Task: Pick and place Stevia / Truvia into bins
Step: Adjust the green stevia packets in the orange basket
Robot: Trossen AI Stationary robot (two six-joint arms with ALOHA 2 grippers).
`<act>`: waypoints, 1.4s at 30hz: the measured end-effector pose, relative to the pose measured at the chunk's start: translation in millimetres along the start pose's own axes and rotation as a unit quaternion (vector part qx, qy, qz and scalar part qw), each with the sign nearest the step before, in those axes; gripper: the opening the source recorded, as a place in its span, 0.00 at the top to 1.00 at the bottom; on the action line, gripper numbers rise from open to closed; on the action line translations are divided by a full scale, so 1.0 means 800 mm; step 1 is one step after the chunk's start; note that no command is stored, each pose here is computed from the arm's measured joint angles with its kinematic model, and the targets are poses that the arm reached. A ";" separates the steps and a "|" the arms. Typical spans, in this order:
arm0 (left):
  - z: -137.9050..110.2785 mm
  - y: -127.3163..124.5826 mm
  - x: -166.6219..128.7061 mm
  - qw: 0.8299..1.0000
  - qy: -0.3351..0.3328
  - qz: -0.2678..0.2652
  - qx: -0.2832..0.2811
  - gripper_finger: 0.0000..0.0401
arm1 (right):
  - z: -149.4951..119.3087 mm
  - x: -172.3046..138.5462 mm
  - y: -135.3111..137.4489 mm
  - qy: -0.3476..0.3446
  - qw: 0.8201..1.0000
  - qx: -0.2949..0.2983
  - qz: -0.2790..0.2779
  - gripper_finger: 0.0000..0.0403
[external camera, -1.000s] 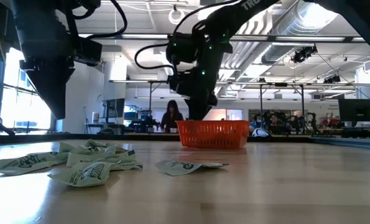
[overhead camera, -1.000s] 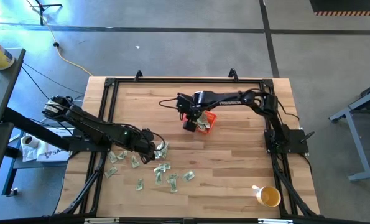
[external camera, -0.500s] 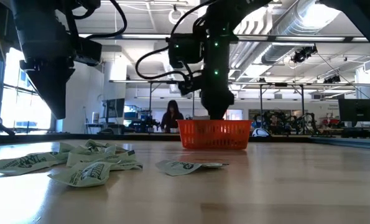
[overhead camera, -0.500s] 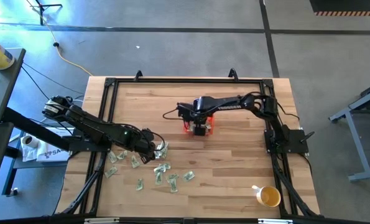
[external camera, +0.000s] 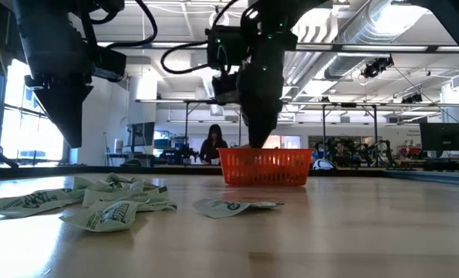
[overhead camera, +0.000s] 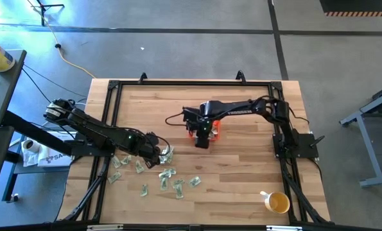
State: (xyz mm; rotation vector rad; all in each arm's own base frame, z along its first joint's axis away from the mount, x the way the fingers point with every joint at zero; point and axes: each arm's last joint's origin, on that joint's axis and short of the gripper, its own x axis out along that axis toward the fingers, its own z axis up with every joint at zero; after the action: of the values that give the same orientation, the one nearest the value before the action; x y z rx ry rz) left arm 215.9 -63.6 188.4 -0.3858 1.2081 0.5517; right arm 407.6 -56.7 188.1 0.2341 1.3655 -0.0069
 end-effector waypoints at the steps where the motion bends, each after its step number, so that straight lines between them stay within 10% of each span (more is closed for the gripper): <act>1: 0.000 0.000 0.000 1.000 0.001 0.001 0.000 0.52 | 0.000 -0.001 0.003 -0.003 1.000 -0.003 -0.011 1.00; 7: 0.000 0.001 0.000 1.000 -0.001 0.005 0.002 0.52 | 0.002 -0.031 0.013 -0.052 0.988 -0.017 -0.142 0.99; 20: 0.006 0.008 0.002 1.000 0.004 0.012 0.005 0.52 | 0.012 -0.036 0.037 -0.100 0.995 -0.009 0.018 0.98; 42: 0.006 0.008 0.003 1.000 0.003 0.014 0.005 0.52 | 0.007 -0.014 0.008 -0.049 0.997 0.009 -0.055 0.99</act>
State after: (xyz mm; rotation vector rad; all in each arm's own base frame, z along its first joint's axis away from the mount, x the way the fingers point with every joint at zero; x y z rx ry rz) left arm 216.4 -55.6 187.9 -0.3626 1.2226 0.5692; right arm 411.6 -52.9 200.6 0.1722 1.2796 -0.1214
